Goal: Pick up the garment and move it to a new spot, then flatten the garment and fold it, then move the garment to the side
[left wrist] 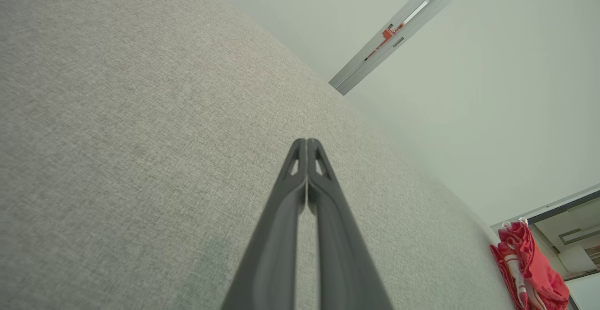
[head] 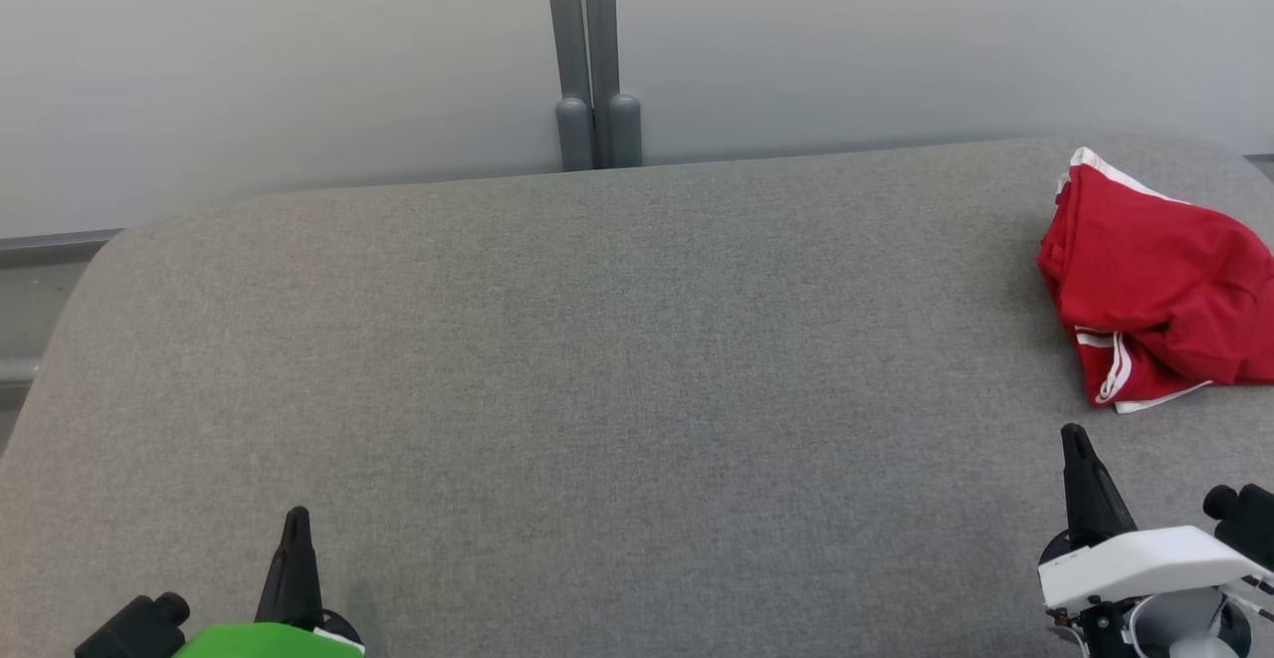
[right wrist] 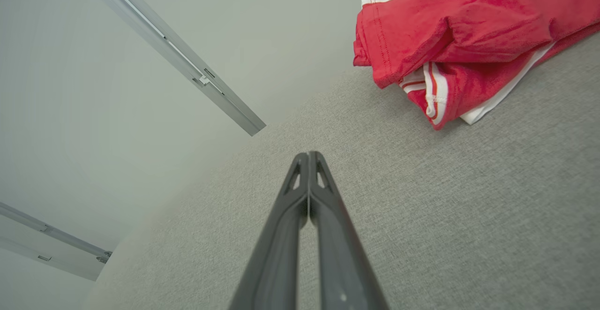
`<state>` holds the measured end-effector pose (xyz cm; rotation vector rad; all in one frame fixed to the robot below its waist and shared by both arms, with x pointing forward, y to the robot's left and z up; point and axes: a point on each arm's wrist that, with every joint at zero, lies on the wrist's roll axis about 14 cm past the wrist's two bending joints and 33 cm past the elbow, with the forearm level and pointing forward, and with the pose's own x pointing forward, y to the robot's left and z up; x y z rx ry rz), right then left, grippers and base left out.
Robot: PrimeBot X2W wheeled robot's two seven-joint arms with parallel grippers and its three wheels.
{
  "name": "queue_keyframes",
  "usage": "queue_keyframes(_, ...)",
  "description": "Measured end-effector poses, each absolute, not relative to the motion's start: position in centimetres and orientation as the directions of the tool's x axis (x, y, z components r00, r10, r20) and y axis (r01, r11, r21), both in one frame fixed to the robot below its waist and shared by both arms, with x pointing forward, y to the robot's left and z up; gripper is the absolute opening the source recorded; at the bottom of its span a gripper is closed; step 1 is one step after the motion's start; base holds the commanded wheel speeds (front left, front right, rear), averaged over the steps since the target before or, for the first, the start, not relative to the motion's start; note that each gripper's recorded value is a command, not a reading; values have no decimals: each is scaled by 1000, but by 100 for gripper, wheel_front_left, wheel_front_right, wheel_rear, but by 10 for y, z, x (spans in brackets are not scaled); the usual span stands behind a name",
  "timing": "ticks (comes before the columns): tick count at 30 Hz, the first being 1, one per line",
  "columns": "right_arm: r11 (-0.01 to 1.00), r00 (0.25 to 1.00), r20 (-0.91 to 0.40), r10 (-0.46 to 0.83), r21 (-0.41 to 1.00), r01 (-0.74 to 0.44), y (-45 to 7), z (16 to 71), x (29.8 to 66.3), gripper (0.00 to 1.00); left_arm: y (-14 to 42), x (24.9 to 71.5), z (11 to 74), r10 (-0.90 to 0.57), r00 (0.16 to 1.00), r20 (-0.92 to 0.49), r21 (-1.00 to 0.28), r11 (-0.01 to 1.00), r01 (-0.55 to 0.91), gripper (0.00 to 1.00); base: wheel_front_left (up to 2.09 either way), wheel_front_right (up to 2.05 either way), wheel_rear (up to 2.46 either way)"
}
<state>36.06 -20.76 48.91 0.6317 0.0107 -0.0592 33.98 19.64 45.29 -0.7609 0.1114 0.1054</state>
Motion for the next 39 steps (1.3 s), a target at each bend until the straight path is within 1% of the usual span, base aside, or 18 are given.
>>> queue_keyframes(18,635,997,-48,-52,769,70,-208,489,367,0,199,353,463,53,990,-128,-820,556,-136,0,0,0,0)
queue_keyframes(39,432,998,-48,-39,900,60,-205,493,375,0,200,364,474,40,993,-107,-921,373,-115,0,0,0,0)
